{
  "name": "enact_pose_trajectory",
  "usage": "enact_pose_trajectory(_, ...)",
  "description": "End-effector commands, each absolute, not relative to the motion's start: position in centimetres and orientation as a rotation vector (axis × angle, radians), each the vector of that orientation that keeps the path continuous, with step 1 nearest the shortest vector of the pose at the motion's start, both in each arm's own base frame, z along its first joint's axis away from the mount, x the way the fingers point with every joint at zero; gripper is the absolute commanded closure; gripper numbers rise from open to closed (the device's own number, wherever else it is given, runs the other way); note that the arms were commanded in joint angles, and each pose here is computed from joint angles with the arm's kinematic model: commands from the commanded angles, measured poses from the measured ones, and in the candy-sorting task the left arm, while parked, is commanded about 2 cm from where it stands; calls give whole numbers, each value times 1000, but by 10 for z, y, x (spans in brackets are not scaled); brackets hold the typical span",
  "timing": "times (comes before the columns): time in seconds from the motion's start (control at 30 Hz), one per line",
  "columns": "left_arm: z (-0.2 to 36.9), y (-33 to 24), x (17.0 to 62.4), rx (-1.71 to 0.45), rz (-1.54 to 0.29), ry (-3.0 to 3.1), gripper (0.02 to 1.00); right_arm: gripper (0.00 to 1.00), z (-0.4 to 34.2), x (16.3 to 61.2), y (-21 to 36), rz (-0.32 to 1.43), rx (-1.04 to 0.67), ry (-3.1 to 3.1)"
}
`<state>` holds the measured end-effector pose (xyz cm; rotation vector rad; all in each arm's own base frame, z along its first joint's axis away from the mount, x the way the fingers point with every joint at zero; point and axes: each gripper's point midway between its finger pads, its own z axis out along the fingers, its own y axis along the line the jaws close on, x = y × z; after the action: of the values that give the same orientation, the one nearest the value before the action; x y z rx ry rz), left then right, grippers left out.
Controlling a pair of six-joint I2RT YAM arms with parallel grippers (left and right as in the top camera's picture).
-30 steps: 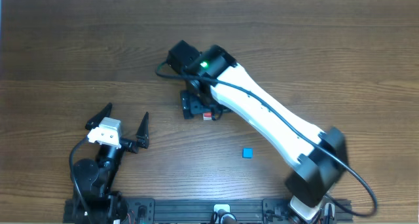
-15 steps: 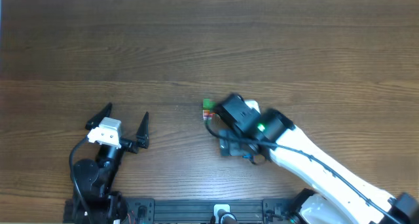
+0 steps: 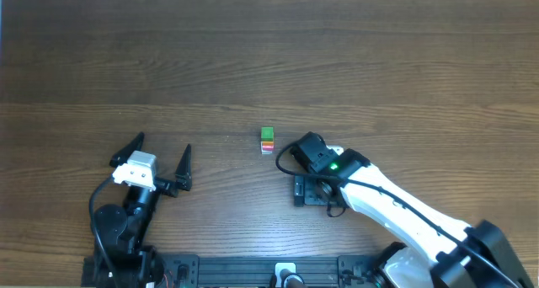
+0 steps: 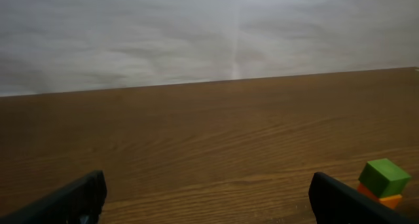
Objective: Stack Cubes
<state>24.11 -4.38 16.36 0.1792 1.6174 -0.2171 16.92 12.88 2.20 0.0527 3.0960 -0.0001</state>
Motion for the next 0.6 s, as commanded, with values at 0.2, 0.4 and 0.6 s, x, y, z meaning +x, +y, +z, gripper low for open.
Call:
enact_pose_trajectory(0.2,163,-45,241,198,-207,1611,18,23,3,169,133,-25,74,3129)
enact_pose_trajectory(0.4,163,-45,241,198,-207,1611,18,73,2,171,135,-13,73,3120)
enact_pose_trajectory(0.6,163,-45,241,198,-207,1611,18,126,-6,170,134,-1,66,3112)
